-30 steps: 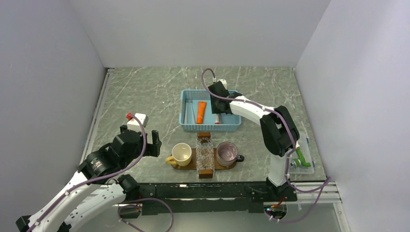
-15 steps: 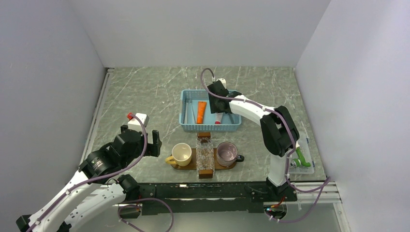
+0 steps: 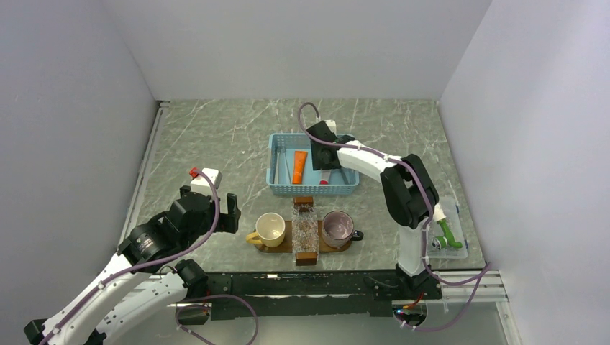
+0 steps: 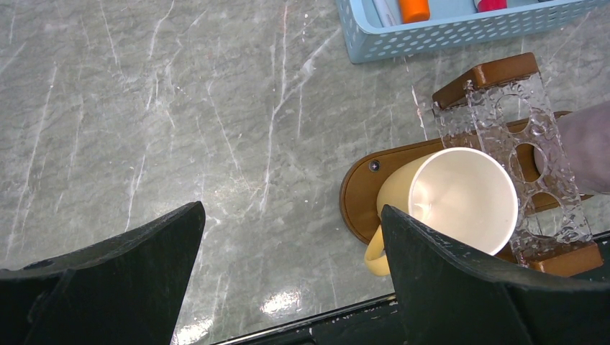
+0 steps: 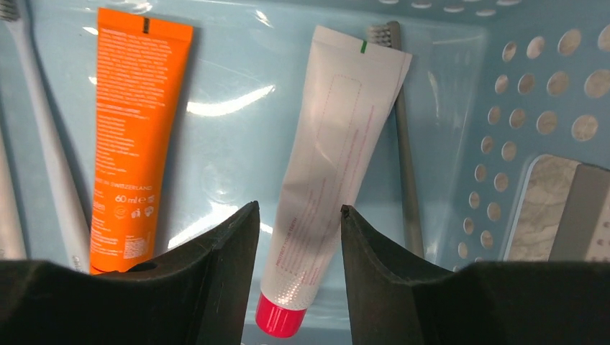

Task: Prepare toiletry sets of a toothbrush and toothpaste on the tray

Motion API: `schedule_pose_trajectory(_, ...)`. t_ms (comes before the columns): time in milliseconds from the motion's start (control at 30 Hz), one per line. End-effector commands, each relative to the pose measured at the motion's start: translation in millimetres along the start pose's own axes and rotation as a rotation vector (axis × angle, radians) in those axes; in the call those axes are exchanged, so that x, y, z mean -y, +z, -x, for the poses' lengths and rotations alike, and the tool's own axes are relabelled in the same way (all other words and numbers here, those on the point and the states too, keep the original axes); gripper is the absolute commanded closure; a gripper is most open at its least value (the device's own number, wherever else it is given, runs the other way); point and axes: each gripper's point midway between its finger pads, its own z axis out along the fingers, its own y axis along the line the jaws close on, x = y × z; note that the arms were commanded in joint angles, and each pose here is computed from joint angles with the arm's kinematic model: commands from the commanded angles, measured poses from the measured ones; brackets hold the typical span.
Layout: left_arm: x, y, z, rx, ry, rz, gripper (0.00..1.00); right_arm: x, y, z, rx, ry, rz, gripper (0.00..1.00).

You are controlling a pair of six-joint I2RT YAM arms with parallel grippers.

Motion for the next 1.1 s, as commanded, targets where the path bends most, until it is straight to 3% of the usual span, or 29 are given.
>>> schedule_pose_trajectory(0,6.1,-3.9,12.6,0.037,-0.011,-0.029,0.01,3.7,-3.3,10.5,0.016,0.043,-0.033,0.52)
schedule_pose_trajectory(700,7.8,-4.2,12.8,0.038,-0.006,-0.041,0.01,-5.4,17.9,-15.9,-0.07,0.063,-0.011,0.51)
schedule_pose_trajectory(900,8.2,-3.7,12.9,0.037,-0.005,-0.041,0.01,-7.9,14.5,-11.2,-0.058,0.057,0.004,0.57)
schedule_pose_trajectory(1067,8.2,-3.9,13.1,0.037,-0.006,-0.041,0.01,-7.2,7.0,-1.8,-0.03,0.05,0.006,0.69)
